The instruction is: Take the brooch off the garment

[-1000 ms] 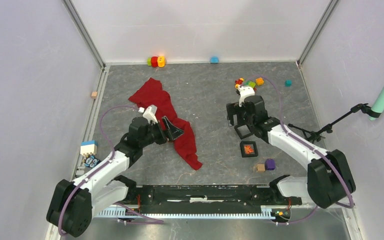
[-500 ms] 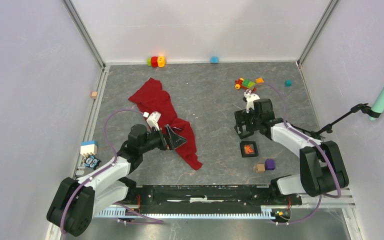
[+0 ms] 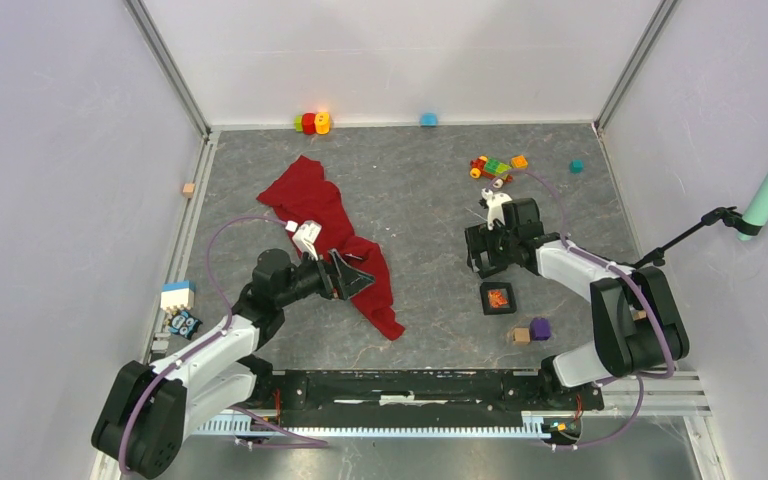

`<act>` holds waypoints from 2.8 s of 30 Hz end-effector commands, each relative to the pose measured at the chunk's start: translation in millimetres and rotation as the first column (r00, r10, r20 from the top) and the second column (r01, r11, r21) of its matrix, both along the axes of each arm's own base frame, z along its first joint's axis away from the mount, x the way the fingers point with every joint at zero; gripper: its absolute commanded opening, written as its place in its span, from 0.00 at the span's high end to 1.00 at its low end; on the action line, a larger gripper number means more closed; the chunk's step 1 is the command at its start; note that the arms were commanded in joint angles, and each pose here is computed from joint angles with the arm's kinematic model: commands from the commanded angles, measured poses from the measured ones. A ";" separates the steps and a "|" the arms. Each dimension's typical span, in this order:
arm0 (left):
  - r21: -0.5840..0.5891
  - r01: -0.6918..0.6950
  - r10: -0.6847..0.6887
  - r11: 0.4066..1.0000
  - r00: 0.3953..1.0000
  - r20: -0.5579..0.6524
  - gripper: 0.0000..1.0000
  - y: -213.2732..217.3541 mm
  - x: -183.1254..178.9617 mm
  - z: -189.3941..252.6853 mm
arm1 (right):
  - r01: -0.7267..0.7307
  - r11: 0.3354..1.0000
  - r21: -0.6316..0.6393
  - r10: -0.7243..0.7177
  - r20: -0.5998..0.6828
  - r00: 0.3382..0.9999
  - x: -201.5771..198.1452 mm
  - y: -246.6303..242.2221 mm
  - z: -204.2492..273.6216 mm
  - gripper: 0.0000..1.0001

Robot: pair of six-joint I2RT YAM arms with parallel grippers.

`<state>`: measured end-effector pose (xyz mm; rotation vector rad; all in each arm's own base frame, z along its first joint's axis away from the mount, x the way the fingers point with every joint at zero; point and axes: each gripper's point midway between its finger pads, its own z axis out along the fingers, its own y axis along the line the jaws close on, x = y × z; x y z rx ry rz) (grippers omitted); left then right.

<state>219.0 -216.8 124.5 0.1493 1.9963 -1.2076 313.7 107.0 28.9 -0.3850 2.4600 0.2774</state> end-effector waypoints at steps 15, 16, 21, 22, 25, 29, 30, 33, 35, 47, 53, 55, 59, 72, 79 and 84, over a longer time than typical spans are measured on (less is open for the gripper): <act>0.009 0.013 -0.014 1.000 0.997 0.079 0.00 -1.2 4.9 8.6 | -0.024 0.994 -0.110 0.026 0.019 0.999 15.5 3.5 5.5 0.15; 0.009 0.013 -0.014 1.000 0.997 0.078 0.00 -1.1 4.9 8.5 | -0.024 0.993 -0.114 0.027 0.021 0.999 16.1 3.7 5.5 0.17; 0.012 0.012 -0.013 1.000 0.997 0.080 0.00 -1.0 5.1 8.1 | -0.014 0.994 -0.110 0.017 0.029 0.999 17.8 5.1 10.6 0.30; 0.013 0.011 -0.012 1.000 0.997 0.077 0.00 -0.7 5.3 7.4 | -0.013 0.996 -0.093 0.016 0.032 0.999 17.2 7.5 14.0 0.32; 0.010 0.006 -0.007 1.000 0.998 0.067 0.00 -0.8 5.9 6.8 | -0.065 0.996 0.064 0.062 0.049 0.997 12.7 34.9 29.1 0.38; -0.040 0.015 -0.014 0.999 1.000 0.019 0.00 -6.4 4.6 15.1 | -0.160 0.922 0.352 0.136 0.093 0.986 -5.4 80.5 62.4 0.41; -0.061 0.020 -0.019 0.998 1.000 0.015 0.00 -8.4 4.6 21.0 | -0.164 0.902 0.399 0.137 0.095 0.986 -10.8 86.2 70.2 0.41; -0.123 0.034 -0.034 0.992 0.999 0.007 0.00 -14.7 3.5 38.8 | -0.173 0.845 0.505 0.135 0.112 0.984 -19.0 98.8 90.9 0.42; -0.142 0.040 -0.039 0.989 0.999 0.005 0.00 -18.5 4.2 46.6 | -0.187 0.798 0.573 0.150 0.113 0.982 -27.5 107.3 102.9 0.43; -0.240 0.107 -0.126 0.965 0.990 -0.063 0.08 -65.3 10.5 66.1 | -0.240 0.546 0.802 0.205 0.150 0.967 -70.2 134.6 150.7 0.45; -0.234 0.141 -0.163 0.962 0.984 -0.078 0.17 -84.2 13.8 61.2 | -0.259 0.529 0.808 0.235 0.154 0.960 -82.6 143.2 153.2 0.45; -0.238 0.146 -0.169 0.960 0.982 -0.081 0.23 -88.0 15.6 61.1 | -0.262 0.524 0.811 0.243 0.153 0.958 -85.3 145.7 153.5 0.45; -0.236 0.153 -0.178 0.960 0.980 -0.089 0.39 -90.1 16.3 56.2 | -0.274 0.518 0.810 0.256 0.158 0.954 -88.5 150.4 155.6 0.44; -0.177 0.154 -0.173 0.972 0.981 -0.093 0.91 -88.1 17.3 50.2 | -0.240 0.672 0.701 0.220 0.122 0.968 -77.8 140.8 119.1 0.07; -0.127 0.140 -0.156 0.982 0.980 -0.127 0.92 -83.7 16.5 38.6 | -0.142 0.871 0.470 0.080 0.150 0.985 -45.5 103.7 104.0 0.02; -0.120 0.137 -0.153 0.983 0.979 -0.135 0.92 -84.0 17.3 35.3 | -0.105 0.909 0.403 0.050 0.143 0.988 -43.5 90.7 98.3 0.11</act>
